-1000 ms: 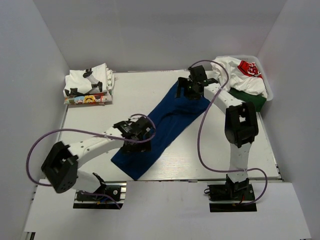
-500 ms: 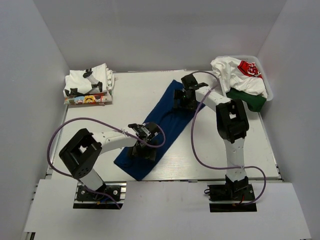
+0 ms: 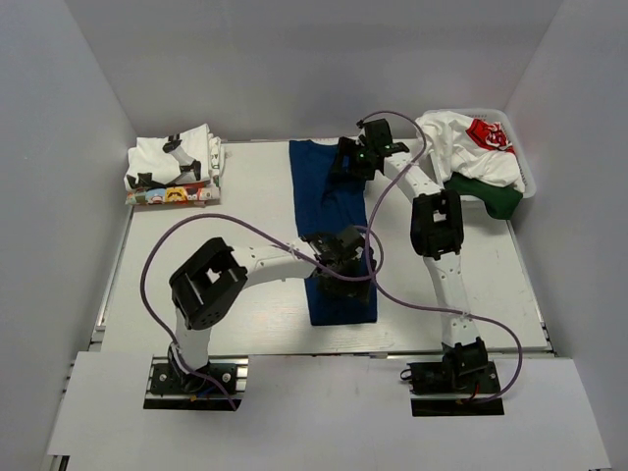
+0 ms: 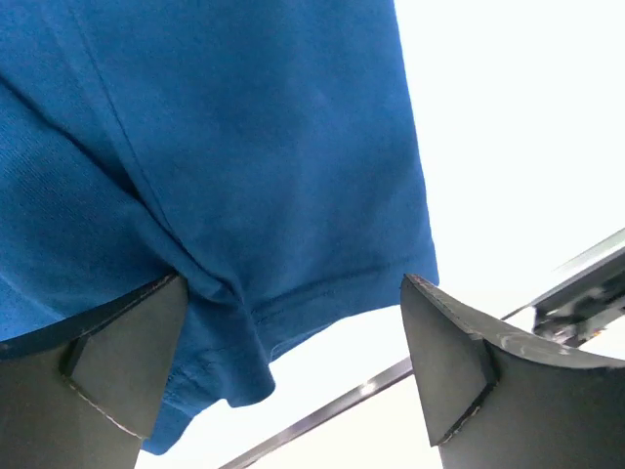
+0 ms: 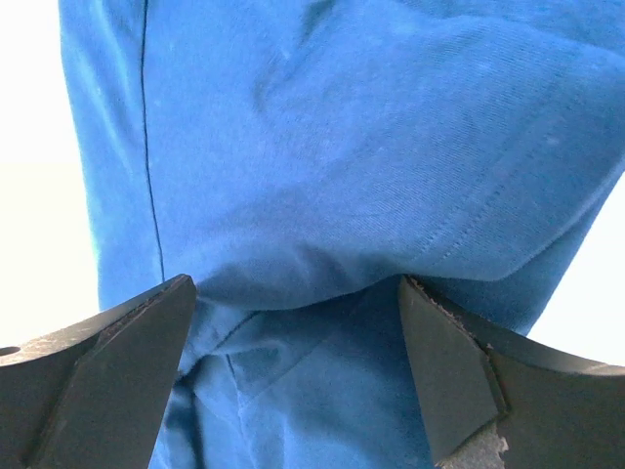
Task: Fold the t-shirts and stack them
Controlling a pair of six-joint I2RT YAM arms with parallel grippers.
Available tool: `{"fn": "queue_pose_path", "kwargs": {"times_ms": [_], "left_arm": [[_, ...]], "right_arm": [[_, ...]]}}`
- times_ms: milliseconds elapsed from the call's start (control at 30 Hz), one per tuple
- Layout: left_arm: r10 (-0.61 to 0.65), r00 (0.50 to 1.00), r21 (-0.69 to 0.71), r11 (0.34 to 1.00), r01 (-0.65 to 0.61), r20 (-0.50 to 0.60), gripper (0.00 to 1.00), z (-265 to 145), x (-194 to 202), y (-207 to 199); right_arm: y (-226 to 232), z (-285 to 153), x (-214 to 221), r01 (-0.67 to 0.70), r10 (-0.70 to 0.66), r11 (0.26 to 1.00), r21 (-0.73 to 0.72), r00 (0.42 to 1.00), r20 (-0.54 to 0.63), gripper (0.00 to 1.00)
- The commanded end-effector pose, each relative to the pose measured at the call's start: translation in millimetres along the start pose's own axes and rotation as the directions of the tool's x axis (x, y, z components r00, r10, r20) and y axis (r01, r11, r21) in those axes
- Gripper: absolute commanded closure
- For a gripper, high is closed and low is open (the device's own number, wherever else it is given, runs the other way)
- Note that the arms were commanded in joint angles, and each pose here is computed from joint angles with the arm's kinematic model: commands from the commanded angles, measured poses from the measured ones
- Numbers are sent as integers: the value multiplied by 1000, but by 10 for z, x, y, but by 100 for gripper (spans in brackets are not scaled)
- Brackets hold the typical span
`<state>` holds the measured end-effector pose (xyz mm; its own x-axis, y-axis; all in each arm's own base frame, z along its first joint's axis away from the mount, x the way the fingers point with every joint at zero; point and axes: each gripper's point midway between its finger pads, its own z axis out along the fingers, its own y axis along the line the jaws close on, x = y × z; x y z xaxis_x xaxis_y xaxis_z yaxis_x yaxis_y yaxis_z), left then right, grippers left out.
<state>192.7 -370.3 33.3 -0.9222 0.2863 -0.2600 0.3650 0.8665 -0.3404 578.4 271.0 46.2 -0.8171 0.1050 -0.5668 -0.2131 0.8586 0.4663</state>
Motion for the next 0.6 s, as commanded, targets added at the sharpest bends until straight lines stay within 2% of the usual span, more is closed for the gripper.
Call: {"fn": "queue_pose_path", "kwargs": {"times_ms": [0,33,133,267,300,333,400,467,533,567], "left_arm": [[9,988,118,993,-28,154,0,-152,-248,-428],[6,983,91,996,-23,183,0,-206,-259,-356],[16,962,117,992,-50,271,0,-514,-300,-450],[51,943,151,983,-105,330,0,-837,-263,-541],[74,938,145,981,-129,338,0,-839,-222,-493],[95,938,167,973,-158,333,0,-855,-145,-526],[97,941,161,975,-156,324,0,-875,-17,-411],[76,952,103,988,-111,298,0,-822,131,-182],[16,949,53,998,-34,316,0,-913,199,14],[-1,952,20,1000,-6,306,0,-887,299,157]], "right_arm": [[-76,-32,25,-9,7,998,-54,999,-32,10],[79,-236,-151,76,-75,994,-81,997,9,10],[390,-649,-372,177,-172,980,-90,983,62,10],[699,-1308,-668,236,-223,969,-70,961,163,10],[684,-1316,-566,246,-235,967,-67,962,142,10],[762,-1557,-571,263,-249,962,-72,955,161,10],[679,-1554,-290,260,-253,963,-68,962,102,10],[567,-1673,77,237,-234,970,-53,971,55,10],[560,-1877,113,228,-226,974,-10,969,102,10],[360,-1851,570,164,-164,986,13,986,35,10]]}}
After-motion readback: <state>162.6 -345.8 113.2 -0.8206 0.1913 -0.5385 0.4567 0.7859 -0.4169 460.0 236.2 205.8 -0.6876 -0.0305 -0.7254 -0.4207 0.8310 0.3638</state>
